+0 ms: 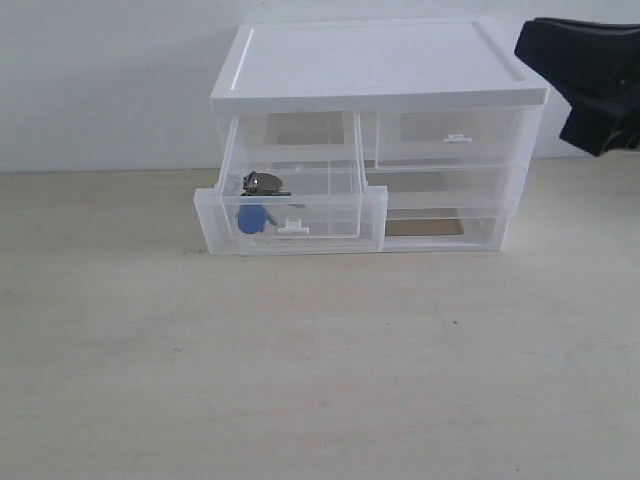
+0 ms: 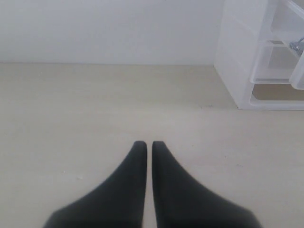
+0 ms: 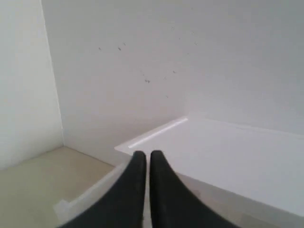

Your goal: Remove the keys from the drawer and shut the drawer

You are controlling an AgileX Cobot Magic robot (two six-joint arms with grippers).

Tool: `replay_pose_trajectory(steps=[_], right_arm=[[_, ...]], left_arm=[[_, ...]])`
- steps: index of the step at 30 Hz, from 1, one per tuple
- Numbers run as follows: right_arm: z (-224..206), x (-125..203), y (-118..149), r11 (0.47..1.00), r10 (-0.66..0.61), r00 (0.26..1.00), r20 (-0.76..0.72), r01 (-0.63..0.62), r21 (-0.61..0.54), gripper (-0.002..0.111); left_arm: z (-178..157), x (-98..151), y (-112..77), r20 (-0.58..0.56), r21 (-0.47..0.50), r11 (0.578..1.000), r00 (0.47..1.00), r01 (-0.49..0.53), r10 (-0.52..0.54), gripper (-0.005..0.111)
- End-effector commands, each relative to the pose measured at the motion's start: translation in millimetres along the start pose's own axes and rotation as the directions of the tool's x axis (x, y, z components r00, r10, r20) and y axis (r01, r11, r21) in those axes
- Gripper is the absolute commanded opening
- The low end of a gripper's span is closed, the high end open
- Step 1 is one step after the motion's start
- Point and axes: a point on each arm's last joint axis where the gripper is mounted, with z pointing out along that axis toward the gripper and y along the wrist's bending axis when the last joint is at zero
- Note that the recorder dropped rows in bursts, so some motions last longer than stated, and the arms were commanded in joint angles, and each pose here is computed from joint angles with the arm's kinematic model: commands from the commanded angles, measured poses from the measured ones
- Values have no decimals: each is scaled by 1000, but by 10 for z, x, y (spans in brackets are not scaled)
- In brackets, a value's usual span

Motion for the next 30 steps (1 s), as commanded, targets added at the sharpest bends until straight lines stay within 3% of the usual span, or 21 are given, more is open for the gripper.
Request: replay_pose_trajectory(steps=[1, 9, 11, 15, 17, 20, 23, 26, 27, 30], right_arm=[[-33, -131, 154, 970, 181, 976, 124, -156, -185, 1], [6, -297, 221, 931, 255, 959, 124, -209, -299, 1], [95, -388, 262, 929, 153, 988, -12, -148, -340, 1], [272, -586, 204, 972, 53, 960, -277, -113, -205, 1], [345, -718, 240, 980, -48, 948, -315, -16, -196, 1], [487, -829, 374, 969, -100, 957, -271, 32, -244, 2], [655, -827, 457, 963, -125, 958, -259, 54, -265, 16], [878, -657, 453, 973, -129, 947, -294, 64, -221, 48], [957, -574, 448, 974, -145, 940, -310, 82, -210, 53], [1168, -375, 449, 966, -209, 916, -342, 140, -216, 50]], left_arm=[[1, 12, 0, -3, -1, 1000, 1000, 4, -4, 4], [1, 12, 0, -3, -1, 1000, 1000, 4, -4, 4], [1, 12, 0, -3, -1, 1000, 1000, 4, -4, 4], [1, 12, 0, -3, -1, 1000, 1000, 4, -4, 4], [1, 12, 0, -3, -1, 1000, 1000, 4, -4, 4], [1, 12, 0, -3, -1, 1000, 1000, 4, -4, 4], [1, 10, 0, -1, 0, 1000, 1000, 4, -4, 4], [1, 10, 0, -1, 0, 1000, 1000, 4, -4, 4], [1, 10, 0, -1, 0, 1000, 1000, 4, -4, 4], [1, 10, 0, -1, 0, 1000, 1000, 4, -4, 4]])
